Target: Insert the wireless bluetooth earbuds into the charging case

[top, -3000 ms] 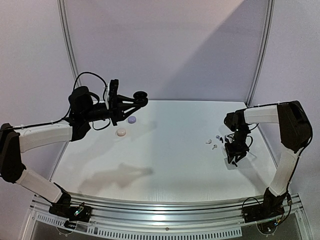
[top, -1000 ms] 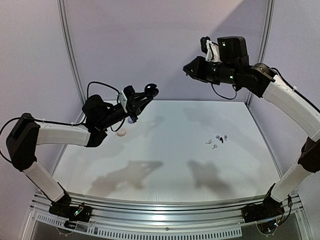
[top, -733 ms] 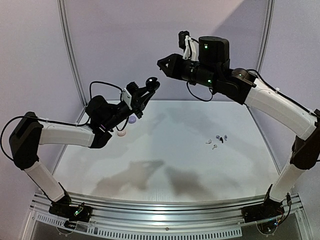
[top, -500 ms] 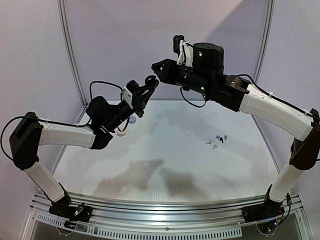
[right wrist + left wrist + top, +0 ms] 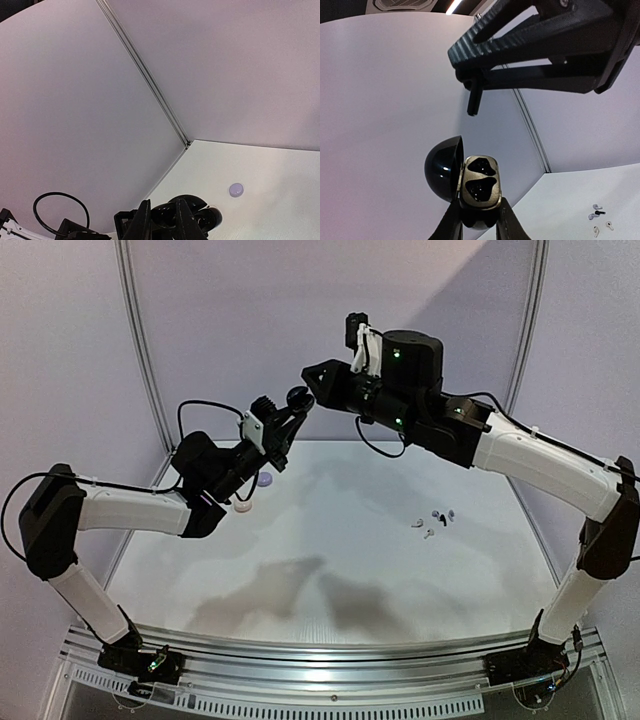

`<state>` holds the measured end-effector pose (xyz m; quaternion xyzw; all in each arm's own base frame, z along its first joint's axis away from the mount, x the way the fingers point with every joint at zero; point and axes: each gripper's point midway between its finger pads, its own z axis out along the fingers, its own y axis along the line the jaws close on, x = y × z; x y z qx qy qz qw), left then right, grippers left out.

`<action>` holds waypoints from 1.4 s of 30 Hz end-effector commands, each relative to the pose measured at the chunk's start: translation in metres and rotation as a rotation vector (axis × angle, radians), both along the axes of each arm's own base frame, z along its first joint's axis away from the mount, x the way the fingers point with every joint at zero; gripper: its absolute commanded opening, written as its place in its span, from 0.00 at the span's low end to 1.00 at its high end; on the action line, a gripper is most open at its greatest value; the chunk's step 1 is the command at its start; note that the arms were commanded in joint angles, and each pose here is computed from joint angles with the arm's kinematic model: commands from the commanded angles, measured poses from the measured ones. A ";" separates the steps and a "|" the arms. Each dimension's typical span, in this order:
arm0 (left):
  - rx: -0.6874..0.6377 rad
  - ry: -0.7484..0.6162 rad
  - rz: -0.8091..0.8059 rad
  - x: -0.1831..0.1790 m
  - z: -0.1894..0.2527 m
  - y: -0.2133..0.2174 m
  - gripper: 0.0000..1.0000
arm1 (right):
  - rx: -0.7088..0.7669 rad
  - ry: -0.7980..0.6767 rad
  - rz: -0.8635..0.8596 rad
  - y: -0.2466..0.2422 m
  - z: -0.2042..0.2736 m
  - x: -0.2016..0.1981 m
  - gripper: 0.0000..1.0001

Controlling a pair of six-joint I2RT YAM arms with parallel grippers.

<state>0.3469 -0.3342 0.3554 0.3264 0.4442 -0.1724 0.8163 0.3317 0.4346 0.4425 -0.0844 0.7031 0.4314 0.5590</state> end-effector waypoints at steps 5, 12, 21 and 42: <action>-0.049 -0.024 -0.009 -0.004 0.016 0.002 0.00 | -0.057 0.038 0.001 0.020 -0.029 0.009 0.00; -0.050 -0.023 -0.002 -0.002 0.016 0.005 0.00 | -0.082 0.029 -0.023 0.017 -0.030 0.013 0.00; -0.059 -0.002 0.012 0.003 0.013 0.010 0.00 | -0.110 0.033 -0.052 0.005 -0.028 0.010 0.00; -0.052 -0.022 0.021 0.001 0.014 0.012 0.00 | -0.141 0.099 -0.028 0.017 -0.056 0.013 0.00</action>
